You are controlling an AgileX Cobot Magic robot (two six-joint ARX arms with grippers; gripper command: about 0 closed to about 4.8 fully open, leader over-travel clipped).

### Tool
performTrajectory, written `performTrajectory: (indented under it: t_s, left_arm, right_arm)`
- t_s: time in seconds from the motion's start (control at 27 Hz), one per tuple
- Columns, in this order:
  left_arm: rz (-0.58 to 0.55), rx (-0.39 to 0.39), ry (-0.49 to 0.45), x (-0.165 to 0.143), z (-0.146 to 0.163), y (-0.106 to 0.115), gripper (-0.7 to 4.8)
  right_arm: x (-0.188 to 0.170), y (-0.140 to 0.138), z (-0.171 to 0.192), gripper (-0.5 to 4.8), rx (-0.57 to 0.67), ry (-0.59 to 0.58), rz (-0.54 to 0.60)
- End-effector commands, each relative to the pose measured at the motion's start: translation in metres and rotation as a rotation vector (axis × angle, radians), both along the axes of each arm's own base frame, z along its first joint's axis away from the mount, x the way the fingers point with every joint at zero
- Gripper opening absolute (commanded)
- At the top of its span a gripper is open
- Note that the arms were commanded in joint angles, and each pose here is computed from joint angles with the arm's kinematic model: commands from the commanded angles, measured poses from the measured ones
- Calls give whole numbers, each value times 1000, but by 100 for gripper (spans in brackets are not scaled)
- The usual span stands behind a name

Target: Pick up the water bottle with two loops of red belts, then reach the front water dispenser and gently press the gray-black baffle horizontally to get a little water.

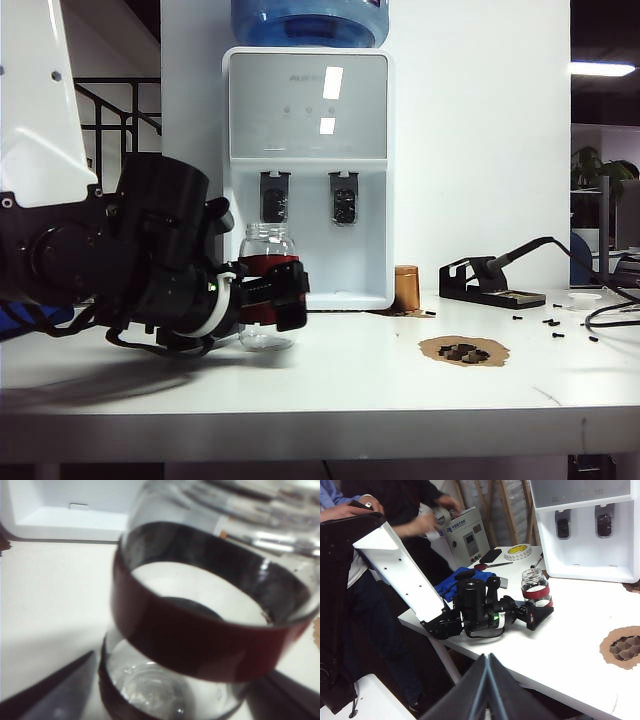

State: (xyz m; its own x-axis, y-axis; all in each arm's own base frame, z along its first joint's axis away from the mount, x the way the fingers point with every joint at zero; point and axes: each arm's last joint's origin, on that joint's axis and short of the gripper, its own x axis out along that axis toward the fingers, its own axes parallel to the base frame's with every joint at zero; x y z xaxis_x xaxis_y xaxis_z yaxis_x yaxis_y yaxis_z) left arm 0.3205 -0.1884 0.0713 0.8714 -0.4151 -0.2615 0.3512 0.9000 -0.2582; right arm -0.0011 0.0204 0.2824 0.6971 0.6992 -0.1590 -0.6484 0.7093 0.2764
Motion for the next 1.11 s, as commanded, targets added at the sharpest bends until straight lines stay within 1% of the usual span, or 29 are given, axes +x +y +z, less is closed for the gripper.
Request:
performTrajectory:
  t_s: [0.04, 0.11, 0.18, 0.26, 0.3, 0.33, 0.37, 0.48, 0.52, 0.55, 0.59, 0.67, 0.7, 0.74, 0.81, 0.85, 0.89, 0.96, 1.11]
  left_arm:
    - [5, -6, -10, 2, 3, 1, 390]
    - [5, -7, -11, 2, 3, 1, 388]
    - [2, -7, -10, 2, 3, 1, 366]
    - [2, -8, -11, 2, 3, 1, 363]
    - [-2, -8, -10, 2, 3, 1, 338]
    - [-2, -8, -10, 2, 3, 1, 293]
    - [-1, -8, -10, 2, 3, 1, 270]
    - [-2, -8, -10, 2, 3, 1, 269]
    - [-6, -9, -9, 2, 3, 1, 254]
    - [-18, -12, -8, 2, 3, 1, 202]
    - [-22, -12, -7, 1, 2, 0, 163]
    - [-22, -12, -6, 1, 2, 0, 162]
    - [-21, -12, -6, 1, 2, 0, 168]
    - [-22, -12, -6, 1, 2, 0, 225]
    - [-24, -13, -6, 1, 2, 0, 312]
    - [-24, -13, -6, 1, 2, 0, 320]
    - [-24, -14, -7, 1, 3, 0, 350]
    - [-24, -16, -11, 1, 3, 0, 479]
    - [-24, -36, -46, 2, 7, 0, 479]
  right_arm:
    - [0, 0, 1, 0, -2, -16, 4]
    - [0, 0, 1, 0, -2, -15, 4]
    - [0, 0, 1, -1, -2, -15, 4]
    - [0, 0, 1, -1, -2, -15, 4]
    - [0, 0, 1, -1, -2, -15, 4]
    - [0, 0, 1, -1, -2, -15, 4]
    - [0, 0, 1, -1, -2, -15, 4]
    - [0, 0, 1, 0, -2, -15, 4]
    - [0, 0, 1, 0, -2, -15, 4]
    - [0, 0, 1, 0, -2, -15, 4]
    - [0, 0, 1, 0, -2, -15, 4]
    - [0, 0, 1, 0, -2, -15, 4]
    - [0, 0, 1, 0, -2, -15, 4]
    - [0, 0, 1, -1, -2, -15, 4]
    - [0, 0, 1, 0, -2, -16, 4]
    - [0, 0, 1, 0, -2, -15, 4]
    - [0, 0, 1, -1, -3, -15, 4]
    - [0, 0, 1, 0, -2, -15, 4]
    - [0, 0, 1, 0, -2, -16, 4]
